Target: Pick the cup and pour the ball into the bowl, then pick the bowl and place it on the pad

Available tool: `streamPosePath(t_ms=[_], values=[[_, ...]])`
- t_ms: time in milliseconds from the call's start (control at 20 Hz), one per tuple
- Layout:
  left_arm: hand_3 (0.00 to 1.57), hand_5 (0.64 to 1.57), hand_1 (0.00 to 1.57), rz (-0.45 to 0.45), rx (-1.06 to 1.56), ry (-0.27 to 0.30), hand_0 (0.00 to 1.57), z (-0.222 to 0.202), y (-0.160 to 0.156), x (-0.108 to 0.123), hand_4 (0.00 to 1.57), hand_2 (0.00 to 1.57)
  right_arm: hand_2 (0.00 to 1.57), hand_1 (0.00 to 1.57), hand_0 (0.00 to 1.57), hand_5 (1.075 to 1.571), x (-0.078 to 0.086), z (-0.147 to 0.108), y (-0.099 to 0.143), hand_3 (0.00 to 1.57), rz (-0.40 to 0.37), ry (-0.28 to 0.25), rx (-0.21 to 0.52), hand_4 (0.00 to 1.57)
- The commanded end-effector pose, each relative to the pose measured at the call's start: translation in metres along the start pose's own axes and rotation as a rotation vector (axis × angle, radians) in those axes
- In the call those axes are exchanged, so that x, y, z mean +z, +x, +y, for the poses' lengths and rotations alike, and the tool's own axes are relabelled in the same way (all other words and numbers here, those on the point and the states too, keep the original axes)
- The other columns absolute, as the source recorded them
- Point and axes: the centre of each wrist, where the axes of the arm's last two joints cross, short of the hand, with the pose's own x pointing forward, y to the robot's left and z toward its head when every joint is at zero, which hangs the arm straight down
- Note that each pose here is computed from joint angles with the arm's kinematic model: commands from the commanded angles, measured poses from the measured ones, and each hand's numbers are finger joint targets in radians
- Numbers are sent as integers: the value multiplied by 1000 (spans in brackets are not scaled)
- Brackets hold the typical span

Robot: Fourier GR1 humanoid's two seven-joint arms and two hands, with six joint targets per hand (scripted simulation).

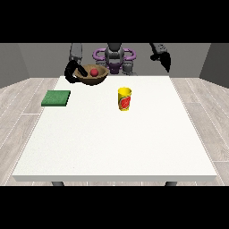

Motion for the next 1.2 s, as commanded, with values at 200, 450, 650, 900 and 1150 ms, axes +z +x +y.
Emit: streamPosePath(t_ms=[200, 450, 650, 900, 1150], values=[[0, 1414, 0, 42, 3, 47, 0, 2, 5, 0, 997, 0, 1571, 1571, 1571, 1570, -16, -80, 18, 750, 56, 27, -34, 787], [0, 1435, 0, -114, 33, -5, 0, -9, 3, 6, 1051, 0, 1571, 1571, 1571, 1570, -24, -122, 19, 677, -25, -103, -100, 788], [0, 1503, 0, -187, 44, -8, 0, 44, 67, -34, 1254, 0, 1571, 1571, 1571, 1570, -32, -194, 23, 217, -67, -174, -99, 878], [0, 1567, 0, -309, 56, 123, 0, 154, 85, -18, 1310, 0, 1571, 1571, 1571, 1571, -26, -209, -6, 0, -123, -238, -142, 865], [0, 1571, 0, -350, 70, 149, 0, 211, 88, 1, 1266, 0, 1571, 1571, 1571, 1566, -27, -229, 1, 0, -184, -260, -173, 796]])
